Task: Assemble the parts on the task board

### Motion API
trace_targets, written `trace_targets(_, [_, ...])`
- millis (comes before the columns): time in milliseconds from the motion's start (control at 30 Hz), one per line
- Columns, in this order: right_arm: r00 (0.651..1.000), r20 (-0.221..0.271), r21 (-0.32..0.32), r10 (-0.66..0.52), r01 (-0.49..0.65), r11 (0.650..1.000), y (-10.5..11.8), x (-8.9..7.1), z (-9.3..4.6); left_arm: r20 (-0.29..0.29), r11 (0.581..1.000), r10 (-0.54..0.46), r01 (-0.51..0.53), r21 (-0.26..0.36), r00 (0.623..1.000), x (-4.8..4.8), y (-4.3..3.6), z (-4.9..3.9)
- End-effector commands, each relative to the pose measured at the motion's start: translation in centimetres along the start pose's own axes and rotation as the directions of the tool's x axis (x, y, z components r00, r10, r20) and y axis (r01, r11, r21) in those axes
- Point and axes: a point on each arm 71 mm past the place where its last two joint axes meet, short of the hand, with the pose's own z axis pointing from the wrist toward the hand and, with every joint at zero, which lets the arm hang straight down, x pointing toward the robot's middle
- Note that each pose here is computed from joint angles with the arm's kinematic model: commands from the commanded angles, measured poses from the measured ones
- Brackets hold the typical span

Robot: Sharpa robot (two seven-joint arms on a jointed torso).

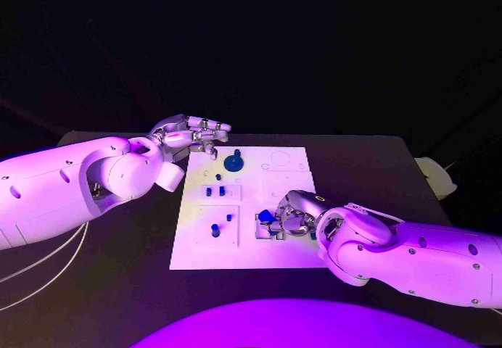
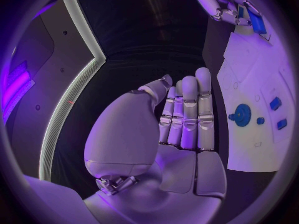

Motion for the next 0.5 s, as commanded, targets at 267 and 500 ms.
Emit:
trace_targets(267, [1.000,-0.007,0.006,-0.029,0.029,1.000,0.00,0.00,0.50,-0.022,1.000,-0.003,0.003,0.006,1.000,0.25,-0.09,-0.02])
trace_targets(500, [0.999,-0.015,0.004,-0.034,0.035,0.999,0.11,0.10,0.63,-0.020,1.000,-0.002,0.003,0.005,1.000,0.21,-0.09,-0.05])
